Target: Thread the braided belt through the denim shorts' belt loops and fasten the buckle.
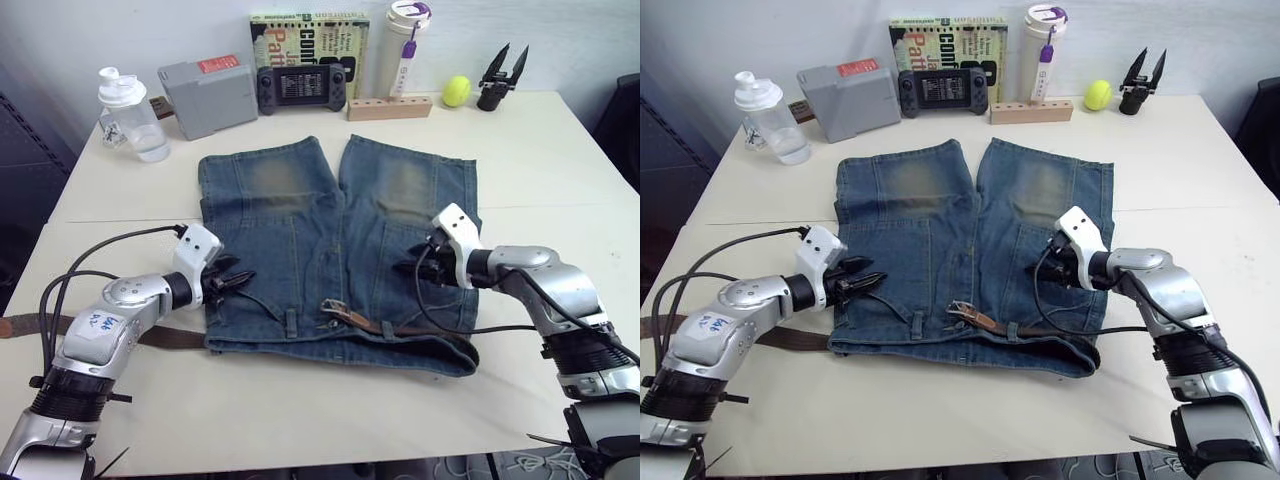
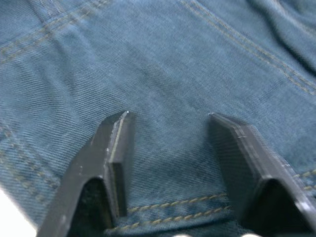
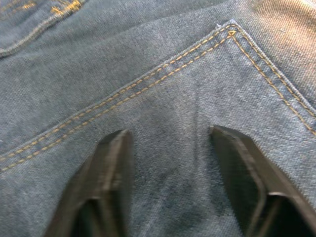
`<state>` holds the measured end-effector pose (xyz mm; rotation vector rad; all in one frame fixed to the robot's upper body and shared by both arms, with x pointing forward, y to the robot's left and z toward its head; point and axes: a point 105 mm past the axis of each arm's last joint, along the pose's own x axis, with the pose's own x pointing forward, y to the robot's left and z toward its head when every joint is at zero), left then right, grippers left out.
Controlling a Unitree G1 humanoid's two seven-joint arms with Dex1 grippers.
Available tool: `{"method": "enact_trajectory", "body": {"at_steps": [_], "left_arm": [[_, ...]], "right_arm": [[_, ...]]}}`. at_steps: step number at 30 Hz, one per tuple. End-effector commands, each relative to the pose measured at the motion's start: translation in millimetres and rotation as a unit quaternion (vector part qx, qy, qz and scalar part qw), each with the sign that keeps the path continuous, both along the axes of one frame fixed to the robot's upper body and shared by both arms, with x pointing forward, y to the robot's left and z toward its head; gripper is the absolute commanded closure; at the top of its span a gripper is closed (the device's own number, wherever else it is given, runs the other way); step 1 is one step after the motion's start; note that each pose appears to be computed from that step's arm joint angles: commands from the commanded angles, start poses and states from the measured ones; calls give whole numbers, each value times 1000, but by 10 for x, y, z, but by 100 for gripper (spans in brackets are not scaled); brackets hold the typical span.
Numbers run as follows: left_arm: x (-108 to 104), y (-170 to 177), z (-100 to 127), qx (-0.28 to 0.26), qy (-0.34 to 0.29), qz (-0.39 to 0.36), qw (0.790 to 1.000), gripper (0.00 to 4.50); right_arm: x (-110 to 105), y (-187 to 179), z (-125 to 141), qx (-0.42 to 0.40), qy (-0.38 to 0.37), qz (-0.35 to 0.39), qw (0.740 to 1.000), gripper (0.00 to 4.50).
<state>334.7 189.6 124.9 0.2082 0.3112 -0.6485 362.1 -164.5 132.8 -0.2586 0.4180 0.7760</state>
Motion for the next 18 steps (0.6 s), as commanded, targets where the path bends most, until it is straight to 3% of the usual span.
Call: {"method": "enact_trajectory", "body": {"at_steps": [1,4,10,18], "left_arm": [[40,-98,-384,78,40,-69,994,384],[149,-113,-415,94,35,-68,993,432],[450,-121,-439,155,12,-79,985,432],[896,-29,-374,251,-27,-40,967,432]], "right_arm": [[135,-190,-342,-94,33,-40,994,388],[254,-217,-380,-115,18,-63,991,447],[493,-170,-324,-111,-8,-102,988,447],[805,-195,-215,-117,-51,-164,978,447]]}}
